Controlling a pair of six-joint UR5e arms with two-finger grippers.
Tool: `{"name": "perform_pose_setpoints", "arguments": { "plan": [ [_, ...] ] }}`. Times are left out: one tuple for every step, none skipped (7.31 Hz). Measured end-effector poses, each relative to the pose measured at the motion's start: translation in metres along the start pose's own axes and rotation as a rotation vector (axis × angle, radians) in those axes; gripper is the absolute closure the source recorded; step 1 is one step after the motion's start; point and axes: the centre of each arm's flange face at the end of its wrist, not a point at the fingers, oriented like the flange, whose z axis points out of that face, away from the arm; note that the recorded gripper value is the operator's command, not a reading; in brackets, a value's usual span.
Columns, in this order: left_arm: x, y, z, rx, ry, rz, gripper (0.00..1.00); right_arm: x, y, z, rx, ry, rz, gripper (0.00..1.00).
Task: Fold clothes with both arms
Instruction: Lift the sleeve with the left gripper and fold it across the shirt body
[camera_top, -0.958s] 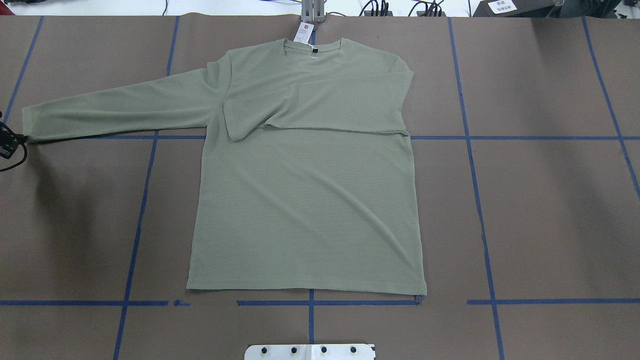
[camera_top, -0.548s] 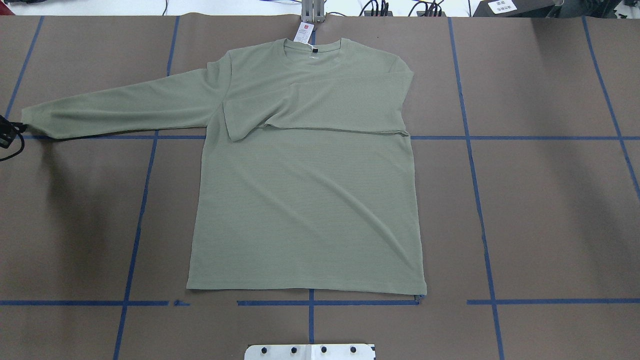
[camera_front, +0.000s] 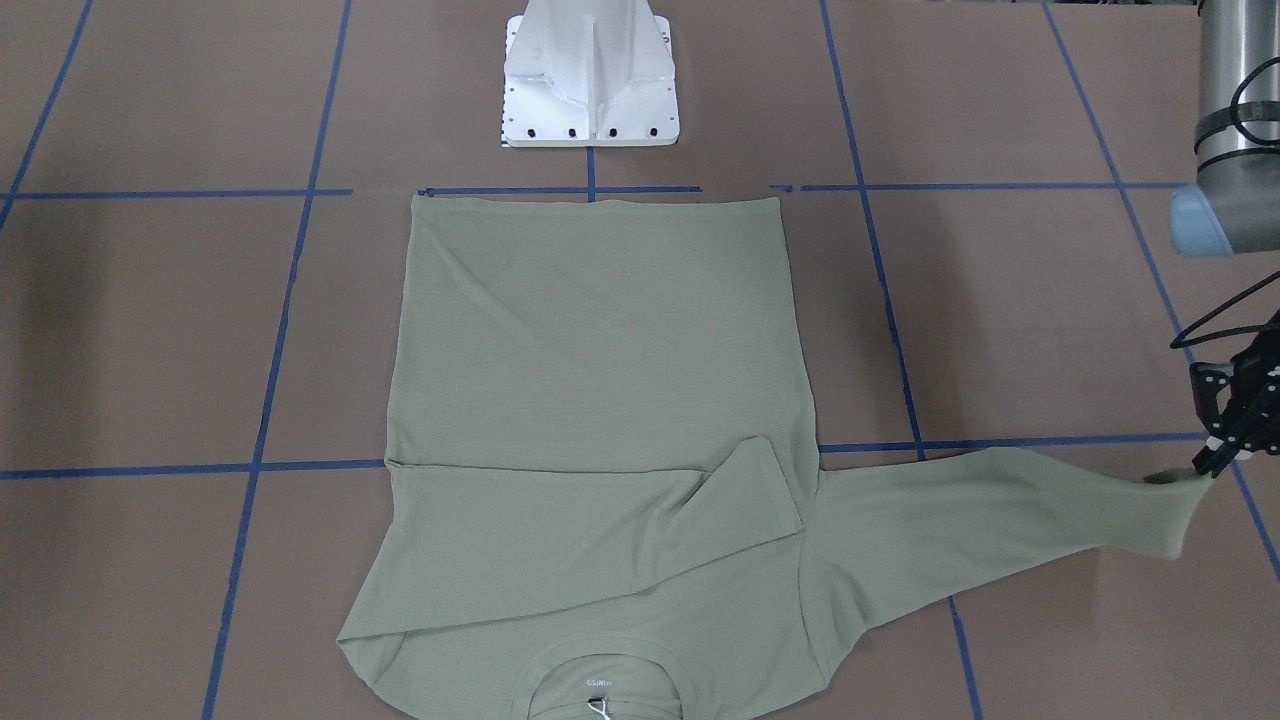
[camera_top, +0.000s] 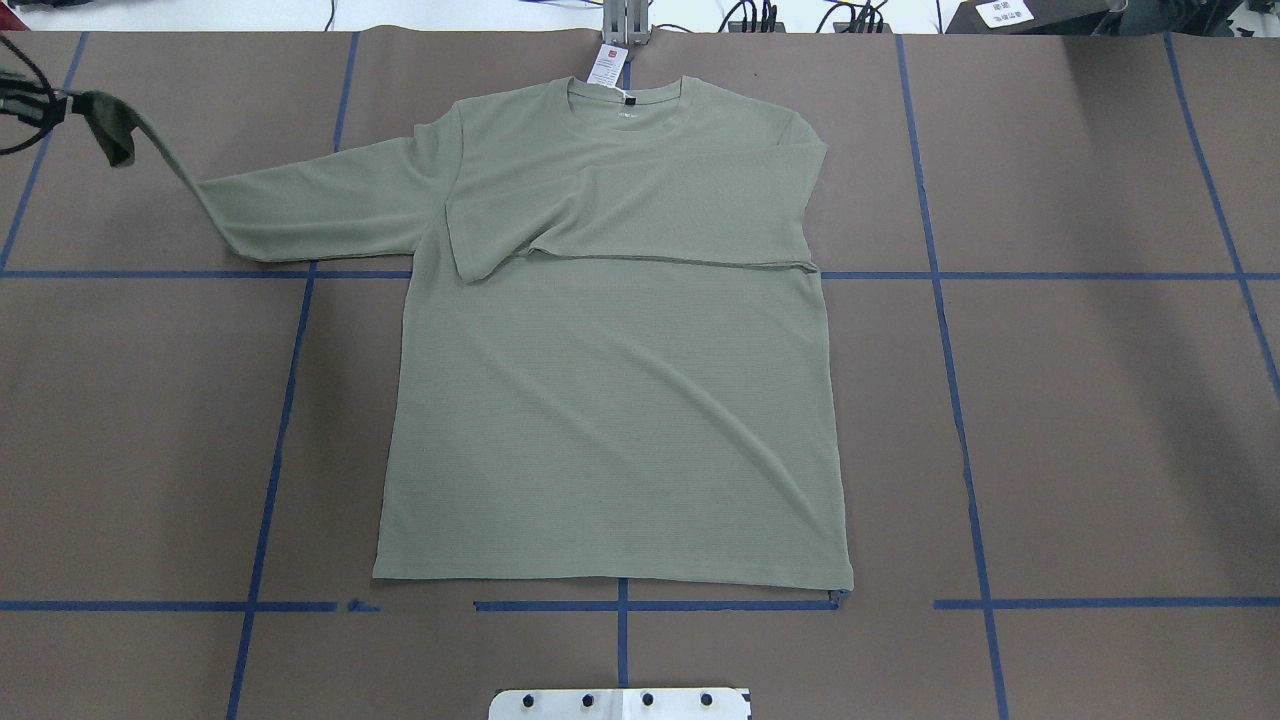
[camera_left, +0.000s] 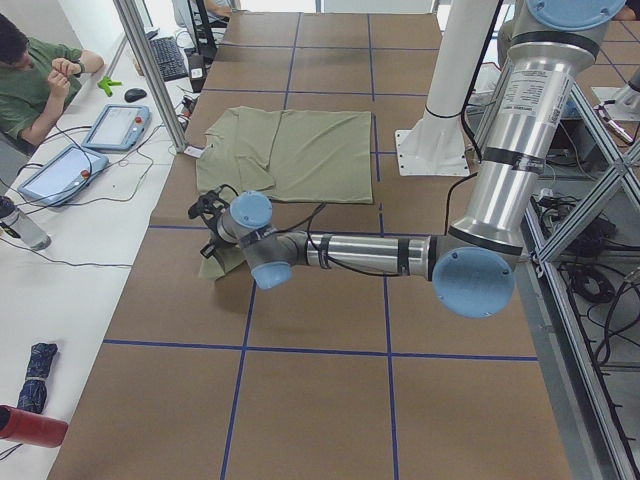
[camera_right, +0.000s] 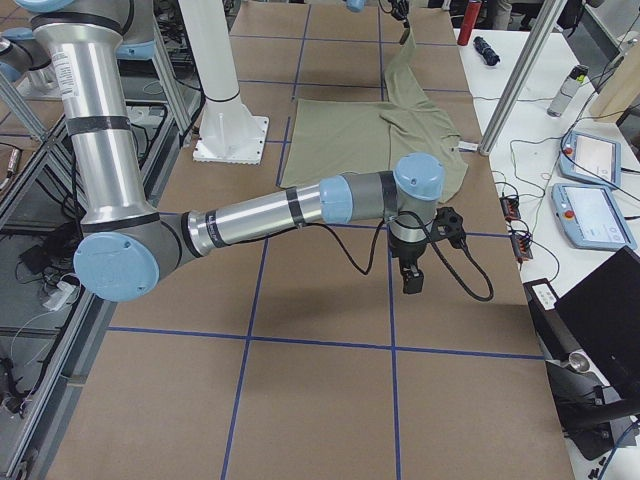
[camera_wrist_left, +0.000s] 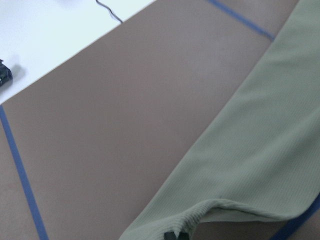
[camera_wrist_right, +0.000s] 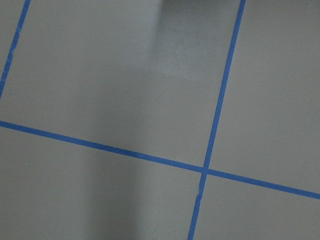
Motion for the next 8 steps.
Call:
{"name": "perform_pose_setpoints", "arguments": {
  "plan": [
    [0.042,-0.048,-0.005,0.026,0.028,-0.1,1.0,0.001,0.002,0.001,-0.002,0.0,0.002,0.0],
    [0.099,-0.085,-0.001,0.042,0.059,-0.19,1.0,0.002,0.003,0.001,-0.003,0.0,0.005,0.0],
    [0.173,-0.108,0.02,0.05,0.073,-0.284,1.0,0.002,0.003,0.001,-0.002,0.0,0.006,0.0],
    [0.26,-0.129,0.048,0.054,0.073,-0.379,1.0,0.003,0.003,0.001,-0.002,0.0,0.006,0.0],
    [0.337,-0.145,0.071,0.055,0.073,-0.458,1.0,0.003,0.004,0.001,-0.002,0.001,0.008,0.0],
    [0.409,-0.155,0.098,0.06,0.066,-0.516,1.0,0.004,0.004,0.001,-0.003,0.001,0.01,0.0],
    [0.476,-0.155,0.132,0.071,0.047,-0.538,1.0,0.005,0.005,0.001,-0.003,0.002,0.013,0.0],
    [0.532,-0.148,0.159,0.077,0.042,-0.534,1.0,0.006,0.006,0.001,-0.003,0.002,0.016,0.0]
  ]
}}
